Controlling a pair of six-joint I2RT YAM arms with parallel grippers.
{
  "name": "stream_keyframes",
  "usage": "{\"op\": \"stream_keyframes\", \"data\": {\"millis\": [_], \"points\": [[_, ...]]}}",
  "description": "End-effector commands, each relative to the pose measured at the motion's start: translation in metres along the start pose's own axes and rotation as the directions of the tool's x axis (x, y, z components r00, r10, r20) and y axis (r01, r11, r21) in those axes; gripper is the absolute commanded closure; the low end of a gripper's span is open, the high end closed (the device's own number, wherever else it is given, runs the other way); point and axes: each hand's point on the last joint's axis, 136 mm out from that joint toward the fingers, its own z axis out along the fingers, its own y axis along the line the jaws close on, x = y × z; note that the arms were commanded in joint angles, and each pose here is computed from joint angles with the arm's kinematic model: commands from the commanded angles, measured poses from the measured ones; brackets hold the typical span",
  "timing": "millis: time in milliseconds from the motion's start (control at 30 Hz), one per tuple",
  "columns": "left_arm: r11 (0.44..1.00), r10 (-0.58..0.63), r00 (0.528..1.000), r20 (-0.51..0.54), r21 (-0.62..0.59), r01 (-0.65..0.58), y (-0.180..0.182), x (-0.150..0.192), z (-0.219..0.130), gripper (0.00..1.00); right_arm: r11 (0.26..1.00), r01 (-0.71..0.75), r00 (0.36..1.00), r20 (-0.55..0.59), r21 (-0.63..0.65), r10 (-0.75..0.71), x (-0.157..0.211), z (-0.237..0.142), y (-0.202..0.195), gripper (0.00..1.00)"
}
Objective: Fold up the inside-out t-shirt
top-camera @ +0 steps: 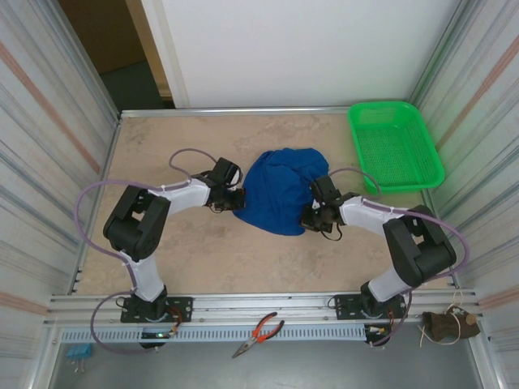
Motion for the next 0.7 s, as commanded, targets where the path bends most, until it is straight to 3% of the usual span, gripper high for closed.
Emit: {"op": "stream_keyframes", "data": {"millis": [0, 167, 333, 500, 667], "points": [[0.999, 0.017, 0.997, 0.072, 0.048, -0.021, -0.018, -0.016, -0.027, 1.00, 0.995, 0.037, 0.997, 0.076, -0.097, -0.030, -0.022, -0.045, 0.033, 1.00], [0.992, 0.007, 0.934, 0.358, 0.112, -0.050, -0.054, -0.093, -0.134, 1.00, 0.963, 0.085, 0.954, 0.299, -0.257, -0.004, -0.094, -0.161, 0.084, 1.00], [0.968, -0.044, 0.764, 0.644, 0.217, -0.128, -0.097, -0.161, -0.279, 1.00, 0.894, 0.209, 0.852, 0.523, -0.396, 0.032, -0.153, -0.294, 0.140, 1.00], [0.951, -0.068, 0.634, 0.770, 0.242, -0.192, -0.116, -0.194, -0.376, 1.00, 0.839, 0.280, 0.783, 0.617, -0.466, 0.081, -0.193, -0.372, 0.173, 1.00], [0.945, -0.099, 0.534, 0.839, 0.248, -0.214, -0.118, -0.201, -0.435, 1.00, 0.789, 0.335, 0.743, 0.660, -0.515, 0.116, -0.203, -0.416, 0.193, 1.00]]}}
